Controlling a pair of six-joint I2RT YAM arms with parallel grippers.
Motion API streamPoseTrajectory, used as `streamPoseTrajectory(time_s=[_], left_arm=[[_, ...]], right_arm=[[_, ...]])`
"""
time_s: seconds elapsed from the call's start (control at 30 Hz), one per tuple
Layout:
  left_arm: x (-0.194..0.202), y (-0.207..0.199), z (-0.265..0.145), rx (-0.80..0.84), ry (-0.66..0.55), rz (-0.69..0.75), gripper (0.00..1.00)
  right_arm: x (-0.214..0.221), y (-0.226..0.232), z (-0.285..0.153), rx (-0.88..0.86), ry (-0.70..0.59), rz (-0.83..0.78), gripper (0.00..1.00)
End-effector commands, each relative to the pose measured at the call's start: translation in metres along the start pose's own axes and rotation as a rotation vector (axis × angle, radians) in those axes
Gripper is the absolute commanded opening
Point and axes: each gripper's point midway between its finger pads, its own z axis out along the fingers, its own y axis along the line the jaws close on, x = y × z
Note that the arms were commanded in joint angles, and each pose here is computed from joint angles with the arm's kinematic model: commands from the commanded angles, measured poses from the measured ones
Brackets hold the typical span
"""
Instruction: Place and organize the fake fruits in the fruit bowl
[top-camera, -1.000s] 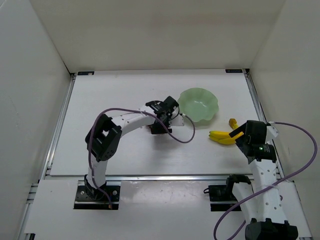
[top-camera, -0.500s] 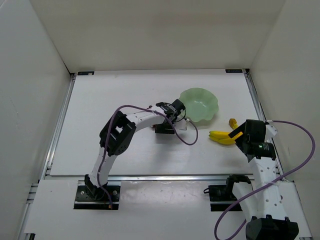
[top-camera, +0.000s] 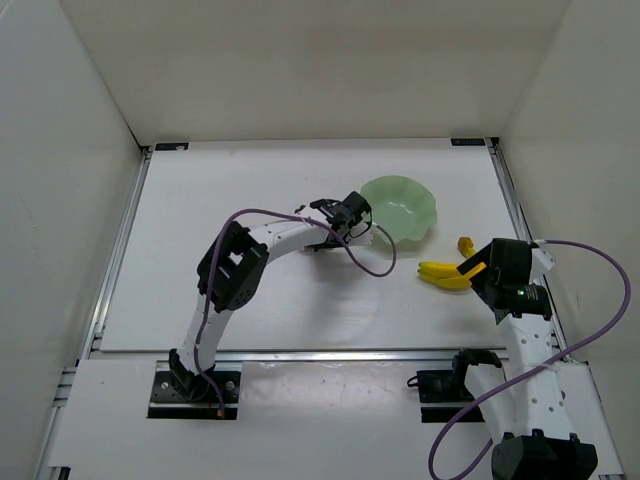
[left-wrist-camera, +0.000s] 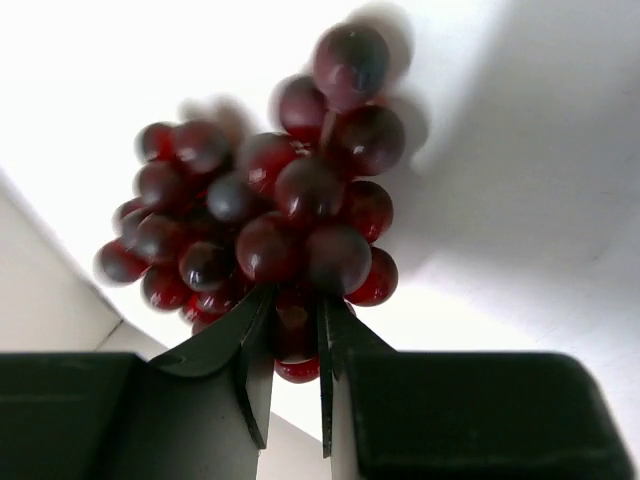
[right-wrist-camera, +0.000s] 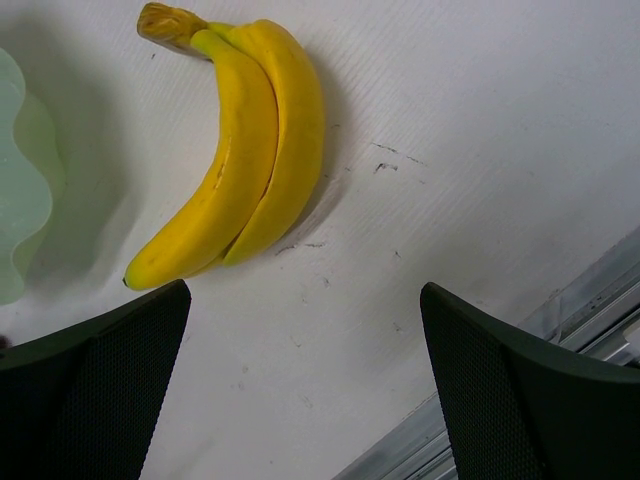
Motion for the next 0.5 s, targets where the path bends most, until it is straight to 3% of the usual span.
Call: streamPoseTrajectory(time_s=[0.0, 0.3, 0.4, 0.47], left_arm=[[-0.007, 0.068, -0.065, -0.198, -0.092, -0.143, 0.11], [-0.056, 0.185, -0.136, -0.525, -0.261, -0.362, 0.11], [-0.085, 0.196, -0.147, -0.541, -0.396, -0.393, 0.12], [-0.114, 0.18, -0.146, -0.464, -0.498, -0.372, 0.15]], right_arm=[[-0.012, 0.004, -0.001, -0.01, -0.045, 0.001, 1.0], [-0.007, 0.005, 0.009, -0.003, -0.021, -0.006, 1.0], [0.0, 0.005, 0.015, 0.011, 0.01, -0.005, 1.0], [0.004, 0.003, 0.02, 0.034, 0.034, -0.005, 1.0]])
